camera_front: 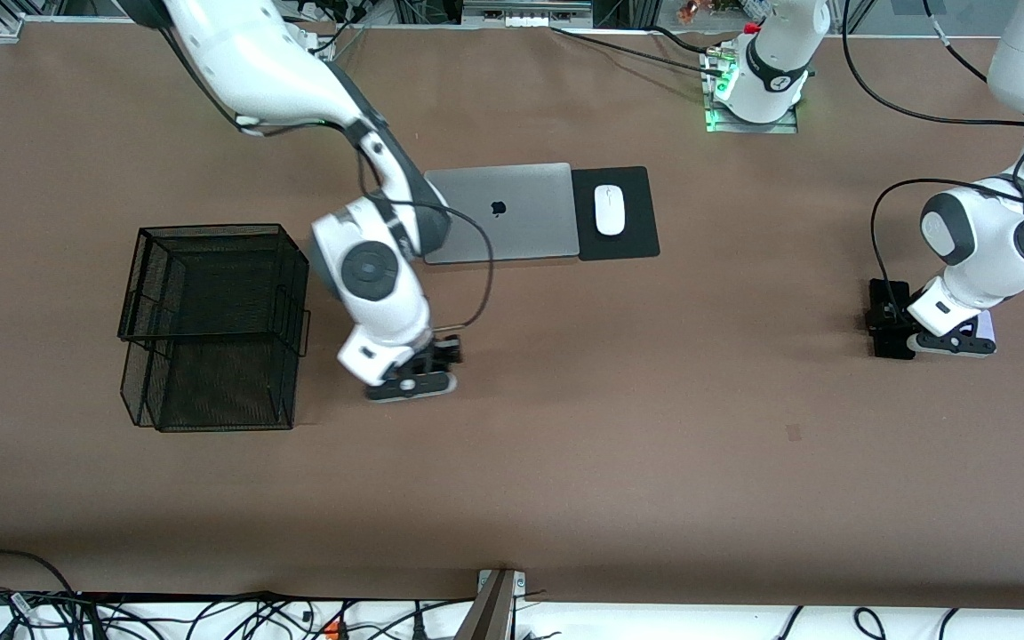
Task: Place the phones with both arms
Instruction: 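Carry the flip phone with the right gripper into the mesh basket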
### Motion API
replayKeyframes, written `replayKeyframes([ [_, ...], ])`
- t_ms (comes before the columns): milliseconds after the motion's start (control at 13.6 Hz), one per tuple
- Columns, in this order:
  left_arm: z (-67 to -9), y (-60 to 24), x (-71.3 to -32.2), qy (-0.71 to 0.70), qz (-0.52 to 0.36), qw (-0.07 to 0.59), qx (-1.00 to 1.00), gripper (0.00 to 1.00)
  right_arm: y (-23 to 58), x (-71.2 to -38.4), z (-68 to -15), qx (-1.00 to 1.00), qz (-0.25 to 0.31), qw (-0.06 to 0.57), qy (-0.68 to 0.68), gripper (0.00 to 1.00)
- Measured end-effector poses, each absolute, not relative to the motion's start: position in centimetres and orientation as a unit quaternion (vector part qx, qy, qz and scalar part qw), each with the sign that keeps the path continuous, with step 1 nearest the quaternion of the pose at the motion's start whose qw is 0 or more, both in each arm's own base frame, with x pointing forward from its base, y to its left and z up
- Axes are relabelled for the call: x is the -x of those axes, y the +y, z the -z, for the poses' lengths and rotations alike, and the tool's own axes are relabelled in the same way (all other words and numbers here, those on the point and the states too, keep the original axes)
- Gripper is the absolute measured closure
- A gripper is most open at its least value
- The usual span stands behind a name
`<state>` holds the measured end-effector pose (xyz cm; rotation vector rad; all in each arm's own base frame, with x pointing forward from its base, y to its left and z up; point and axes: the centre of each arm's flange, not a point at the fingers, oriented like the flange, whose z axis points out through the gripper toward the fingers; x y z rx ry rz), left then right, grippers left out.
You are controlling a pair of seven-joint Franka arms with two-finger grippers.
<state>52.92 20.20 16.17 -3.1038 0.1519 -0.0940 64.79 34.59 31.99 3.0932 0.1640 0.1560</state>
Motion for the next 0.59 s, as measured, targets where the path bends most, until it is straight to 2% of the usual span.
replayKeyframes([
  [295,-16.2,20.2,-52.9,0.046,0.030,0.016,0.998,0.18,24.1,-65.3,-41.8,-0.997,-0.006,0.078,-0.016,0.20],
  [590,-16.2,20.2,-52.9,0.042,0.030,0.016,0.999,0.18,13.9,-63.9,-44.4,-0.994,0.039,0.101,-0.023,0.20],
])
